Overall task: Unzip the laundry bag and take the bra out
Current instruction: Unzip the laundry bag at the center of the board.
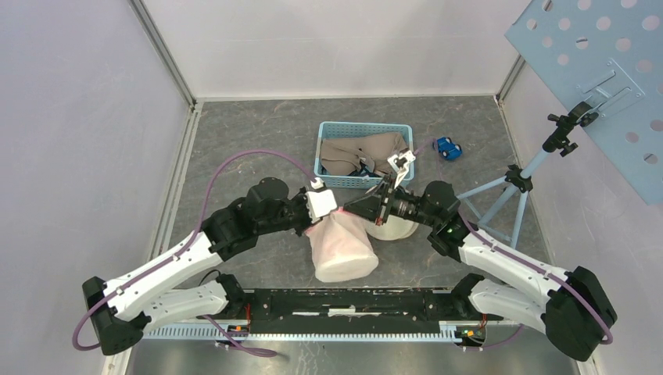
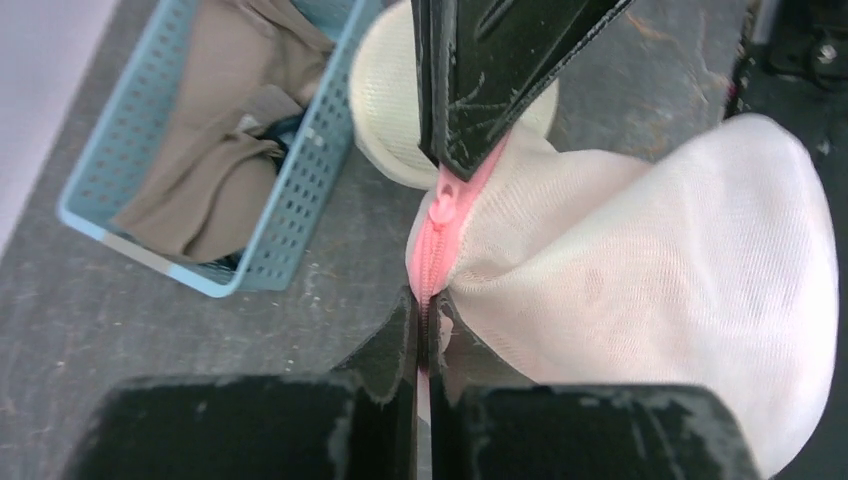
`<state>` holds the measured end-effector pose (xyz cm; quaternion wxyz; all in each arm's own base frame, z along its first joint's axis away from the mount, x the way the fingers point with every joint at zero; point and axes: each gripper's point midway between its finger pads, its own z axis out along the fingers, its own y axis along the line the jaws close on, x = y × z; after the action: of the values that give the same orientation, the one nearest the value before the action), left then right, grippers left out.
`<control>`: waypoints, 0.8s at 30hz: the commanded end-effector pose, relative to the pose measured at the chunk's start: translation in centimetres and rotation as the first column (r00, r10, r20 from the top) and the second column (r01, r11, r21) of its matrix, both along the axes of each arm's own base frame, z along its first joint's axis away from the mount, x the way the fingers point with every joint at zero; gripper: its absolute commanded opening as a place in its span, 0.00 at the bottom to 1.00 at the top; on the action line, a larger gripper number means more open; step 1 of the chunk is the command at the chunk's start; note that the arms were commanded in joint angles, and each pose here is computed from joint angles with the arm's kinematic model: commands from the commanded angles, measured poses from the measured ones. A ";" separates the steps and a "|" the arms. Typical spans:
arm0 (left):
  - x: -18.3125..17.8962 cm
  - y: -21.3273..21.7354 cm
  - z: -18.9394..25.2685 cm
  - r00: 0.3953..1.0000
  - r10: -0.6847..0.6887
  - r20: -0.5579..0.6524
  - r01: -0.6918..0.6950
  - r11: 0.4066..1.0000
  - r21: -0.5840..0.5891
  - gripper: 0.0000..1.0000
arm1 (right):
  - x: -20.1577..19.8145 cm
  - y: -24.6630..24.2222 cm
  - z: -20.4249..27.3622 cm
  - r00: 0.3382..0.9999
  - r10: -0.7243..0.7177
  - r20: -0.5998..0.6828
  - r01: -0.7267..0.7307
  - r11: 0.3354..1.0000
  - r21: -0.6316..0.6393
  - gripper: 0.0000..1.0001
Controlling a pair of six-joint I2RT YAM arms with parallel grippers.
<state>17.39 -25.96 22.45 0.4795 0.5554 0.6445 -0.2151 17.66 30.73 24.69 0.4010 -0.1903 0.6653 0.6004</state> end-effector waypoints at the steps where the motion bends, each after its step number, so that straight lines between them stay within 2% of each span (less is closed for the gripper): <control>1: 1.9 0.0 3.3 0.993 0.090 0.075 -0.082 0.990 -0.111 0.02 | 3.2 -1.0 3.9 0.986 -0.109 0.125 0.108 0.994 0.017 0.00; 7: 1.8 1.1 1.5 0.992 0.087 0.089 -0.084 0.996 -0.034 0.02 | 4.4 -1.8 2.1 0.984 -0.143 0.103 0.146 0.989 -0.015 0.00; 12: 0.1 1.4 -1.6 0.998 0.062 -0.001 -0.062 0.998 -0.012 0.02 | 3.4 -2.2 -1.2 0.990 -0.128 0.053 0.130 0.991 -0.031 0.00; 17: -1.2 1.3 -3.0 0.998 0.043 -0.056 -0.044 0.999 -0.023 0.05 | 1.7 -1.3 -2.4 0.997 -0.070 0.016 0.070 0.998 -0.003 0.00; 18: -1.2 1.4 -3.2 0.997 0.045 -0.059 -0.046 0.999 -0.016 0.11 | 1.4 -1.0 -2.8 0.998 -0.061 0.008 0.061 0.998 -0.005 0.00; 21: -1.2 1.4 -2.8 0.996 0.052 -0.067 -0.054 0.998 -0.018 0.36 | 0.6 -0.4 -3.5 0.999 -0.034 -0.014 0.034 0.999 -0.002 0.00; 24: -1.4 1.2 -2.0 0.995 0.053 -0.082 -0.056 0.997 -0.044 0.47 | 0.3 0.0 -3.2 1.000 -0.023 -0.014 0.023 1.000 0.009 0.00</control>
<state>16.54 -24.03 18.11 0.4566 0.5388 0.6778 -0.2043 18.05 30.14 19.08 0.3771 -0.1709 0.7048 0.5761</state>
